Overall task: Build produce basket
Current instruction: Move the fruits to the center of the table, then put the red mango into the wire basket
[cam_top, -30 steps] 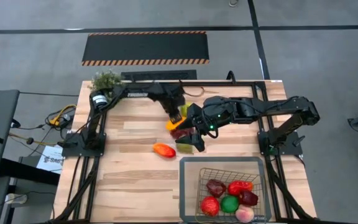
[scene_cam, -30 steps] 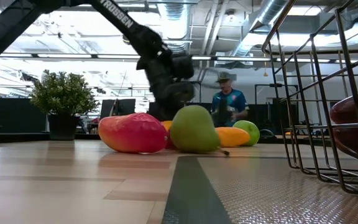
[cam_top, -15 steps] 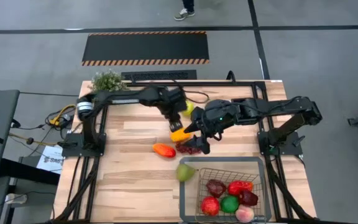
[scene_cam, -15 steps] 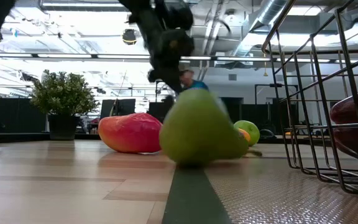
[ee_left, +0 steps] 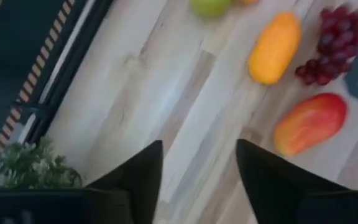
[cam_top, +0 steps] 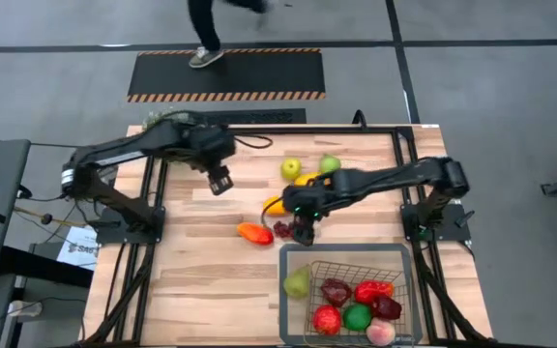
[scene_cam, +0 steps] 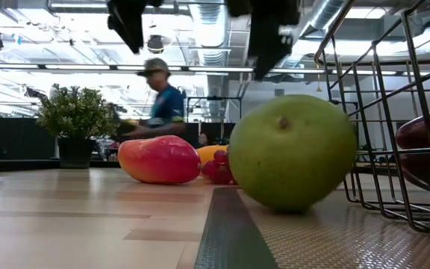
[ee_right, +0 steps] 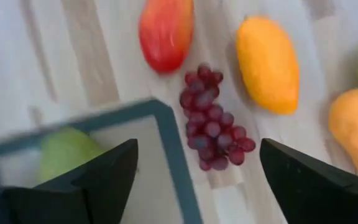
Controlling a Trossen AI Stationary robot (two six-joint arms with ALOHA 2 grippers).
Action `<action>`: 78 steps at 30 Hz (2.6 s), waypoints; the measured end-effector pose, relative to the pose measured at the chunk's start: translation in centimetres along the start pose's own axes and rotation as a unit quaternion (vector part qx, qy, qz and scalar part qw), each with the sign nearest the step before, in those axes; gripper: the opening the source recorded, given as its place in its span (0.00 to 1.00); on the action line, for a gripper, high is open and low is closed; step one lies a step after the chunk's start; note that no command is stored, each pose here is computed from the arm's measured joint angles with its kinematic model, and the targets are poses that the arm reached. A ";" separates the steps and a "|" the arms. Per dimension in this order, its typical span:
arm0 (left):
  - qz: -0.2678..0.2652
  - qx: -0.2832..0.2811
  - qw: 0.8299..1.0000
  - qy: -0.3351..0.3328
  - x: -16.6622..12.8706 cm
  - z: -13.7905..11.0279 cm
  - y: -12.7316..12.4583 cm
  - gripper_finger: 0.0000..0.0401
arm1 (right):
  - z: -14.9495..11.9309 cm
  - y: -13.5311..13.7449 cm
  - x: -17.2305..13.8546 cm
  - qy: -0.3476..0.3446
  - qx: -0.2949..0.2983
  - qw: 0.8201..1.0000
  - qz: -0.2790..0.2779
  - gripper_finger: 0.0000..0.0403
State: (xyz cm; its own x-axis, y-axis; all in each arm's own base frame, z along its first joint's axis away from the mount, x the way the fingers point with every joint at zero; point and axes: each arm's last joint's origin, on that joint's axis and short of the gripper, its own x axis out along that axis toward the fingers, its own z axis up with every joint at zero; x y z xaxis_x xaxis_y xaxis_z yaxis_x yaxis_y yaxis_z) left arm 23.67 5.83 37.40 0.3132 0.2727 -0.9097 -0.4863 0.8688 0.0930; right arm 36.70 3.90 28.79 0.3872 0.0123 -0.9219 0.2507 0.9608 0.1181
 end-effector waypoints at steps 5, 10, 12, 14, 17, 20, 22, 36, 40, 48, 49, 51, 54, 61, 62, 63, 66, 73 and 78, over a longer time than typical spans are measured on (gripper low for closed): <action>-0.024 -0.048 0.997 -0.050 -3.3 -2.0 -0.2 0.61 | 0.2 -0.3 5.3 0.066 -0.042 0.997 -0.024 0.98; -0.051 -0.079 0.992 -0.084 -5.6 -3.8 -0.6 0.65 | -0.1 -1.0 9.9 0.125 -0.050 0.990 -0.041 0.98; -0.060 -0.088 0.990 -0.093 -6.3 -4.4 -0.6 0.65 | -0.3 -1.0 10.9 0.138 -0.054 0.988 -0.044 0.97; -0.059 -0.100 0.988 -0.100 -6.8 -4.9 -0.6 0.65 | -0.4 -1.0 11.2 0.144 -0.059 0.987 -0.043 0.97; -0.054 -0.116 0.986 -0.106 -7.3 -5.6 -0.6 0.65 | -0.2 -0.9 10.3 0.131 -0.059 0.989 -0.031 0.98; -0.060 -0.124 0.985 -0.100 -7.7 -6.3 -0.8 0.65 | 0.5 -0.7 8.6 0.087 -0.042 0.995 -0.017 0.98; -0.068 -0.127 0.985 -0.094 -7.9 -6.7 -1.1 0.65 | 1.3 -0.3 7.6 0.037 -0.024 0.999 -0.001 0.99; -0.088 -0.162 0.980 -0.076 -8.7 -8.6 -3.2 0.65 | 4.2 2.1 12.5 -0.130 -0.004 0.991 0.020 0.99; -0.091 -0.172 0.978 -0.080 -8.9 -8.9 -3.6 0.65 | 4.2 1.5 14.4 -0.129 0.002 0.992 0.008 0.99; -0.097 -0.176 0.976 -0.087 -9.2 -9.3 -4.1 0.65 | 3.7 0.8 17.2 -0.100 0.007 0.995 -0.007 0.98; -0.096 -0.175 0.976 -0.089 -9.2 -9.3 -4.1 0.65 | 3.7 0.9 17.2 -0.105 0.005 0.994 -0.005 0.97; -0.095 -0.174 0.976 -0.093 -9.3 -9.4 -4.2 0.65 | 3.7 1.1 17.0 -0.108 -0.003 0.994 -0.003 0.94; -0.092 -0.174 0.975 -0.099 -9.3 -9.4 -4.3 0.65 | 3.9 1.4 16.9 -0.119 -0.007 0.993 0.002 0.85; -0.089 -0.172 0.976 -0.103 -9.3 -9.5 -4.3 0.65 | 3.9 1.3 16.8 -0.113 0.009 0.993 0.008 0.65; -0.089 -0.172 0.976 -0.103 -9.3 -9.5 -4.3 0.65 | 3.9 1.3 16.8 -0.113 0.010 0.994 0.009 0.65; -0.089 -0.172 0.976 -0.103 -9.3 -9.5 -4.3 0.65 | 3.9 1.3 16.8 -0.113 0.014 0.993 0.010 0.65; -0.089 -0.171 0.976 -0.103 -9.3 -9.5 -4.3 0.65 | 3.8 1.6 15.7 -0.112 0.020 0.993 0.015 0.65; -0.087 -0.167 0.977 -0.104 -9.3 -9.5 -4.3 0.65 | 4.3 2.1 4.8 -0.170 0.014 0.984 0.043 0.67; -0.084 -0.168 0.976 -0.107 -9.3 -9.5 -4.3 0.65 | 0.5 3.2 -4.0 -0.149 0.030 0.986 0.062 0.68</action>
State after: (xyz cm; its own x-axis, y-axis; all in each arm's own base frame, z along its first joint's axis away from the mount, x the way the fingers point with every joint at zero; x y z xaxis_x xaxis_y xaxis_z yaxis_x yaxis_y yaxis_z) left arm 15.12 -4.33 41.64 0.5576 0.2498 -0.7917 -0.6422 0.7341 -0.2207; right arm 36.44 6.78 33.01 0.6594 0.0375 -0.7509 0.2335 0.9392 0.2519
